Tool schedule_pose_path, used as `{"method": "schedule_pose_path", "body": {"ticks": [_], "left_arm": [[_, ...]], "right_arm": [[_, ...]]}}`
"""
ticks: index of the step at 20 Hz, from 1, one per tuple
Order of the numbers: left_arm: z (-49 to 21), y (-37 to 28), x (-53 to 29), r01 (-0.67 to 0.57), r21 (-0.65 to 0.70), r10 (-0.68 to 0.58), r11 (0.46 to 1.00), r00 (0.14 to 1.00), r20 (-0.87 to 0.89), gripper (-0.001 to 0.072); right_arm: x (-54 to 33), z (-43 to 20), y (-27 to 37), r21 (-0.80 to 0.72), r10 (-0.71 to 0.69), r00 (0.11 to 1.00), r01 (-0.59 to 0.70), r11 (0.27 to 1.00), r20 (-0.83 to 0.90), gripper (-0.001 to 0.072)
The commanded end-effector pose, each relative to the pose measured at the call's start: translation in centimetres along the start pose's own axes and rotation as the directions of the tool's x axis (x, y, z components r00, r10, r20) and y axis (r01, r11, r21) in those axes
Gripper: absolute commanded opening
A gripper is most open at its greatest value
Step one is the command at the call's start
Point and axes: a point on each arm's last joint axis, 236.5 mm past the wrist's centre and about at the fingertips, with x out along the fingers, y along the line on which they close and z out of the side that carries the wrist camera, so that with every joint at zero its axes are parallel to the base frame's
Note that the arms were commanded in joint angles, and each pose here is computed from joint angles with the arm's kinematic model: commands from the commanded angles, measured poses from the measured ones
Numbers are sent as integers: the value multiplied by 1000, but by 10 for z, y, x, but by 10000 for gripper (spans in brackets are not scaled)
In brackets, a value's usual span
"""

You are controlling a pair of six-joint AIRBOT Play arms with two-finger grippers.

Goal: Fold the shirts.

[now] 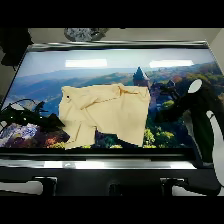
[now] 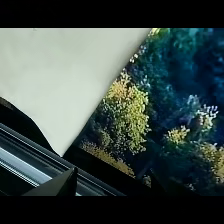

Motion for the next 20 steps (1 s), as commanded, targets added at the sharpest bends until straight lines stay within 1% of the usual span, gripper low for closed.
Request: {"method": "schedule_pose_path", "body": {"ticks": [1,2,3,4,7,9,10,12,13,14,15,17,18,19,20], "left_arm": [[14,2,11,-22,14,21,1000,997,78,372],[18,2,12,-28,15,27,999,995,95,264],[21,3,11,-31,15,29,999,994,108,93],[22,3,11,-33,18,30,999,993,112,24],[21,2,11,-32,28,29,999,994,109,24],[21,0,8,-32,34,28,999,993,116,23],[21,-1,5,-33,39,28,999,992,123,23],[22,-5,0,-38,81,27,996,990,138,23],[21,-8,-3,-39,116,23,992,990,136,23],[20,-12,-7,-35,135,17,990,991,130,23],[22,-17,-15,-29,150,9,988,991,131,23],[36,-37,-47,-37,208,-4,977,981,195,20],[48,-57,-77,-62,265,-14,962,961,277,20],[59,-85,-117,-97,325,-38,941,922,385,20],[66,-120,-163,-137,388,-83,912,863,499,20]], "right_arm": [[28,-31,9,27,39,998,-38,999,-46,573],[37,-37,13,43,59,997,-58,997,-44,582],[47,-40,20,63,89,996,-87,994,-23,648],[57,-41,29,82,120,993,-120,989,6,652],[92,-41,58,101,180,983,-184,978,42,668],[115,-39,73,95,174,983,-179,979,60,666],[122,-35,77,112,163,983,-171,979,79,643],[129,-26,73,159,116,986,-134,978,119,531],[129,-22,72,186,105,985,-129,974,134,347],[128,-18,70,190,97,984,-124,974,148,73],[124,-16,69,179,99,983,-126,976,153,38],[98,-1,71,56,86,979,-98,994,186,38],[69,15,69,-13,52,969,-51,999,243,38],[30,35,64,-69,-4,944,28,997,329,38],[-21,55,59,-120,-75,893,142,983,443,38]]}}
